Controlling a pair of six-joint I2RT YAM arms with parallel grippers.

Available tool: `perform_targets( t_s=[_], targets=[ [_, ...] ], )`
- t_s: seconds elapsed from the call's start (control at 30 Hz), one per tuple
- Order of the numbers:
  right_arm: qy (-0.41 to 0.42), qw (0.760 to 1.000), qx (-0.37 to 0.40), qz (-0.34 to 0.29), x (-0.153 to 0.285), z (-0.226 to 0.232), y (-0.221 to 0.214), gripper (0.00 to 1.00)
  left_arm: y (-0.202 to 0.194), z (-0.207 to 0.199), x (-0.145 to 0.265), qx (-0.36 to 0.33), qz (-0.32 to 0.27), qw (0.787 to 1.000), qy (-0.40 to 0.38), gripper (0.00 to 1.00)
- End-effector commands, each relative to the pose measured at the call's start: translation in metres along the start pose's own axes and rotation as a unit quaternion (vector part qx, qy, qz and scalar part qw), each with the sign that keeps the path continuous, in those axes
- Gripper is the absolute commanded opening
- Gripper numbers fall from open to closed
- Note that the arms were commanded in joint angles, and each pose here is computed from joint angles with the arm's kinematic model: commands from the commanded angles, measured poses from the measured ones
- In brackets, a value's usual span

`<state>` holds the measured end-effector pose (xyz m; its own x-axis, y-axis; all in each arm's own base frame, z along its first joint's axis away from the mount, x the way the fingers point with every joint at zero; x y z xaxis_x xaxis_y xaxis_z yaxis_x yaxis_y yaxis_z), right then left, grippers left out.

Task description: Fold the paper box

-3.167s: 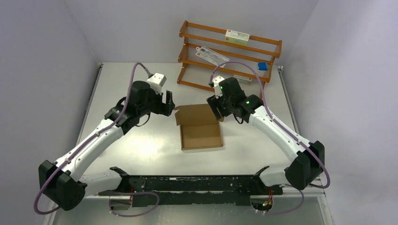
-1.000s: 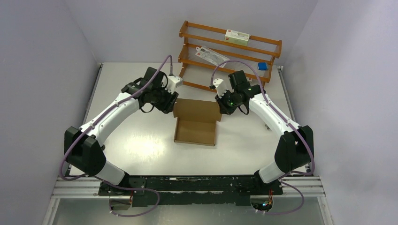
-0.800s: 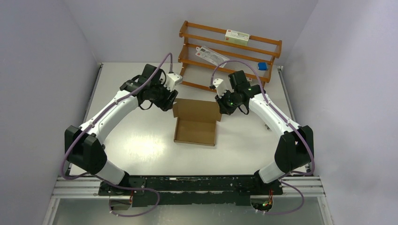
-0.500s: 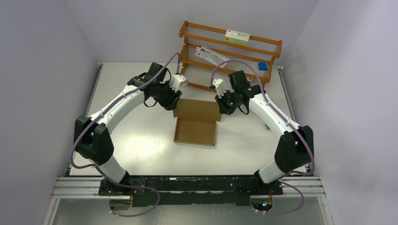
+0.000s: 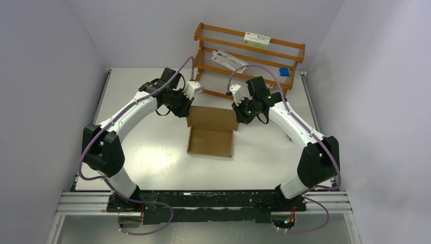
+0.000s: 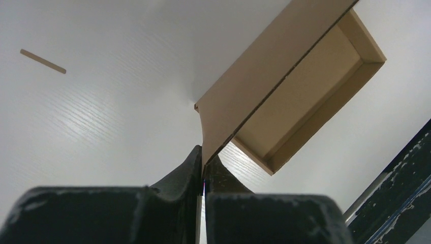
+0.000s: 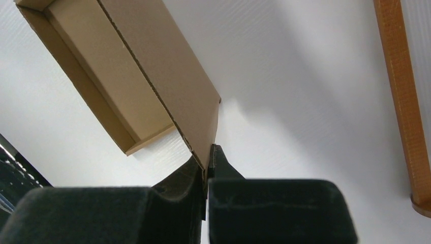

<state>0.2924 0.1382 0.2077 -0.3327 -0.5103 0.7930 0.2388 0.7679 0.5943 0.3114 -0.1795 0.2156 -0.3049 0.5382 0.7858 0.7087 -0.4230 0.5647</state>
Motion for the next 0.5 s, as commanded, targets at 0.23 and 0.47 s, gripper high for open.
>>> perform_targets(
  t_s=[0.23, 0.47],
  targets=[
    [-0.089, 0.991, -0.077, -0.068, -0.001, 0.007, 0.044, 0.0, 0.013, -0.009, 0.006, 0.114, -0.085, 0.99, 0.005, 0.05],
    [-0.161, 0.973, -0.141, -0.088, -0.015, 0.026, 0.061, 0.0, 0.015, -0.014, 0.008, 0.18, -0.155, 0.972, 0.005, 0.05]
  ],
)
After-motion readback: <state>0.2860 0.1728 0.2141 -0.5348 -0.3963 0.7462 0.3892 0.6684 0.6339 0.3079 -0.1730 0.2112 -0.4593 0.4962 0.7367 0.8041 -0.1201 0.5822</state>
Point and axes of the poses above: each gripper's point midway between its finger pads, its own x axis back along the fingers, its own z axis along the line the jaws close on, y = z × x, the point moved 8 cm from there along x, back along the fingers, and after that the axes turned 15 degrees about x, right-handed, at the moved point
